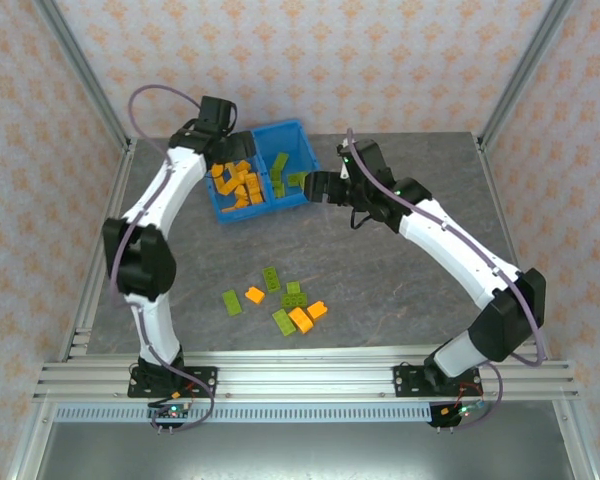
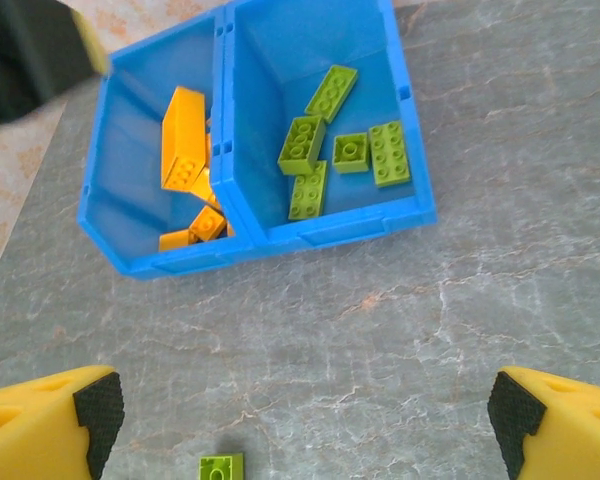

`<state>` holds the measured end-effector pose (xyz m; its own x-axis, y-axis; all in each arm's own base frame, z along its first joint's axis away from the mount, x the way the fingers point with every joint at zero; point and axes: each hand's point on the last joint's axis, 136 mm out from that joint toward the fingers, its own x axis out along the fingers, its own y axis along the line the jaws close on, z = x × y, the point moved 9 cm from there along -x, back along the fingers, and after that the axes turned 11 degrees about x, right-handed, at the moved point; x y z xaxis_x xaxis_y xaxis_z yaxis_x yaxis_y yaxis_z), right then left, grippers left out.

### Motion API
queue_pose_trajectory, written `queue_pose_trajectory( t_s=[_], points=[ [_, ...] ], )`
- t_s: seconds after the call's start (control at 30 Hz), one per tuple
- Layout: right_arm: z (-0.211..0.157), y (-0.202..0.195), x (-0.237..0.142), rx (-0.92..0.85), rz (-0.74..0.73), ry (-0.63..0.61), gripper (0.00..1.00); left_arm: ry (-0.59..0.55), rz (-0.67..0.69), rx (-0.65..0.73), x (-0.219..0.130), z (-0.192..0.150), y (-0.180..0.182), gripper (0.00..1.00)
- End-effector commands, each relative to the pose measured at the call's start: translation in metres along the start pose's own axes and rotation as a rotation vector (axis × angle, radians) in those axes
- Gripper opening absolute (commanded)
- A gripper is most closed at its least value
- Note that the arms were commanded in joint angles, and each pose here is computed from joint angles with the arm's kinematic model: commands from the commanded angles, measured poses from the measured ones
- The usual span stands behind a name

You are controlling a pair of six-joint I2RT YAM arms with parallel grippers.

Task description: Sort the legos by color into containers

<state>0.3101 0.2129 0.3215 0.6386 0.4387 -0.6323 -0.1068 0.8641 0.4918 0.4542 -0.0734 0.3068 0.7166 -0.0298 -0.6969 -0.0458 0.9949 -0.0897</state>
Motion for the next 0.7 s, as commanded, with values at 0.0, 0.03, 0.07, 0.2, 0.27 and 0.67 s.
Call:
queue_pose_trajectory(
  t_s=[0.0, 0.03, 0.07, 0.2, 0.27, 0.67],
  points=[
    [-0.022, 0.002, 0.017, -0.025, 0.04, 0.129, 0.94, -0.127, -0.064, 0.009, -0.065, 0.01, 0.0, 0.81],
    [-0.031, 0.007, 0.022, -0.043, 0.045, 0.17, 0.94, -0.142, -0.062, 0.022, -0.08, 0.007, 0.002, 0.82],
    [-0.04, 0.011, 0.027, -0.064, 0.048, 0.207, 0.94, -0.146, -0.058, 0.034, -0.089, 0.002, 0.005, 0.82],
    [-0.086, 0.029, 0.047, -0.165, 0.036, 0.363, 0.93, -0.146, -0.061, 0.096, -0.123, -0.027, 0.014, 0.89],
    [-0.109, 0.032, 0.058, -0.198, 0.021, 0.42, 0.92, -0.131, -0.06, 0.127, -0.133, -0.045, 0.019, 0.95],
    [-0.183, 0.038, 0.117, -0.309, -0.062, 0.63, 0.8, -0.1, 0.039, 0.129, -0.16, -0.1, 0.042, 1.0]
  ],
)
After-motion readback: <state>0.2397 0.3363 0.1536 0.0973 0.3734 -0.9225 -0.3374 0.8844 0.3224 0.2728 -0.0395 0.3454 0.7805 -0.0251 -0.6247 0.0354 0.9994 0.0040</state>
